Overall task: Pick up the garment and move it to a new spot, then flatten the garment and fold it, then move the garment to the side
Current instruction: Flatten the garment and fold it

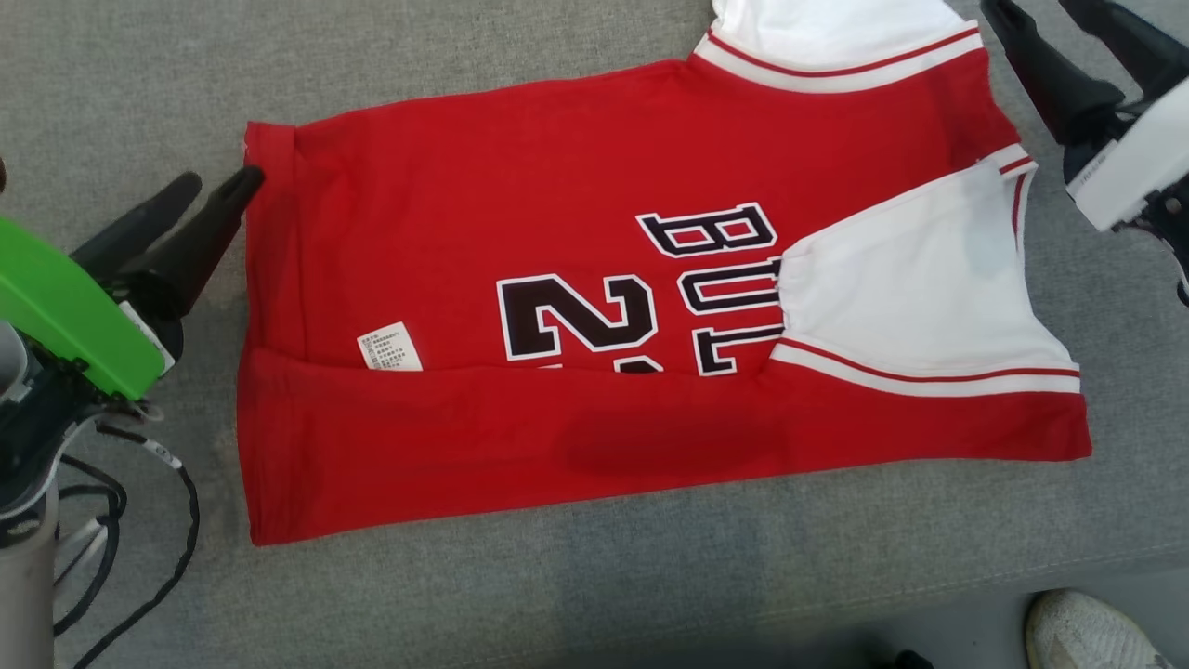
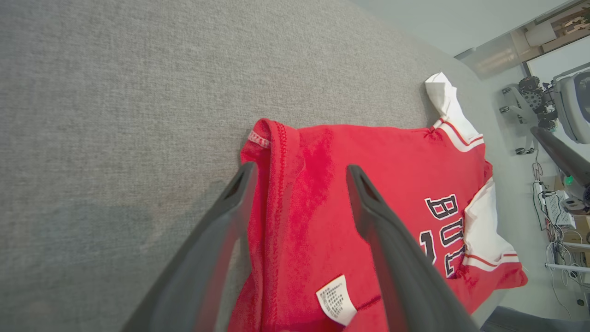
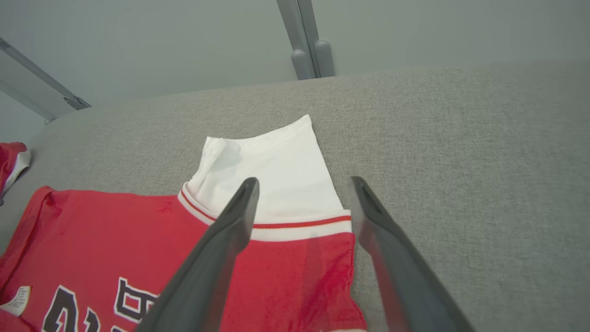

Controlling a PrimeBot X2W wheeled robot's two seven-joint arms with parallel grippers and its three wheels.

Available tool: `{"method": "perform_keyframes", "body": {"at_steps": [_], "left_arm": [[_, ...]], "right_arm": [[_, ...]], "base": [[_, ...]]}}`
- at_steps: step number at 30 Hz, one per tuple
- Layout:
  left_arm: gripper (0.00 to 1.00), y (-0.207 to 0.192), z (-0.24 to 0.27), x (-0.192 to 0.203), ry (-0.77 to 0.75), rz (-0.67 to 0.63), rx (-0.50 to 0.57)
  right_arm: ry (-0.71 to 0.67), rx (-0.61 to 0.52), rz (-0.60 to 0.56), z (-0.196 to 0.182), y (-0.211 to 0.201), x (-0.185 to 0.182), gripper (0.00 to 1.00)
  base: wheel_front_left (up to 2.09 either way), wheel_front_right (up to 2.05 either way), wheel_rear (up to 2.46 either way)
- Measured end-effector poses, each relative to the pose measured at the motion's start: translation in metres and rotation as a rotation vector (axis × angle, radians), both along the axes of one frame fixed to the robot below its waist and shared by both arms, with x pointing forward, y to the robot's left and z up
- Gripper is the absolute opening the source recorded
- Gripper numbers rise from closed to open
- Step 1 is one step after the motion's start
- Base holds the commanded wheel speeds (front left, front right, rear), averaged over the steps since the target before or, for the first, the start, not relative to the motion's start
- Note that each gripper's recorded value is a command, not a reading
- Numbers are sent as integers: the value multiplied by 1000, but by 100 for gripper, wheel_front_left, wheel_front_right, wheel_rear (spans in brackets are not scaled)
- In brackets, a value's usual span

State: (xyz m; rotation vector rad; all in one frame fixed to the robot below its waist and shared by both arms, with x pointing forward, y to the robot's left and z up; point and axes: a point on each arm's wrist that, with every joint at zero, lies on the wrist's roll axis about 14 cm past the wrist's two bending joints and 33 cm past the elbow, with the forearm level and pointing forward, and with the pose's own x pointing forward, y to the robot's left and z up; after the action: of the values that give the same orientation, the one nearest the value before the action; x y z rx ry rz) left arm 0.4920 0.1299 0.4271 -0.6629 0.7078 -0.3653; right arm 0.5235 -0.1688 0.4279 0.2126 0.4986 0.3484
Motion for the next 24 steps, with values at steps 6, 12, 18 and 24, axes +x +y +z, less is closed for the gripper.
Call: {"method": "perform_keyframes", "body": {"at_steps": [6, 12, 18, 24], "left_arm": [[100, 6, -26, 23, 59, -7, 19], [100, 14, -57, 31, 137, -3, 51], [100, 9, -59, 38, 164, -20, 20], [100, 10, -55, 46, 169, -11, -4]], "right_arm": [[26, -11, 53, -28, 32, 30, 100], [54, -8, 59, -50, 46, 47, 100], [93, -45, 51, -67, 41, 47, 100], [93, -52, 51, -69, 41, 50, 100]], "base": [[0, 0, 0], [0, 0, 0], [0, 0, 0], [0, 0, 0]]}}
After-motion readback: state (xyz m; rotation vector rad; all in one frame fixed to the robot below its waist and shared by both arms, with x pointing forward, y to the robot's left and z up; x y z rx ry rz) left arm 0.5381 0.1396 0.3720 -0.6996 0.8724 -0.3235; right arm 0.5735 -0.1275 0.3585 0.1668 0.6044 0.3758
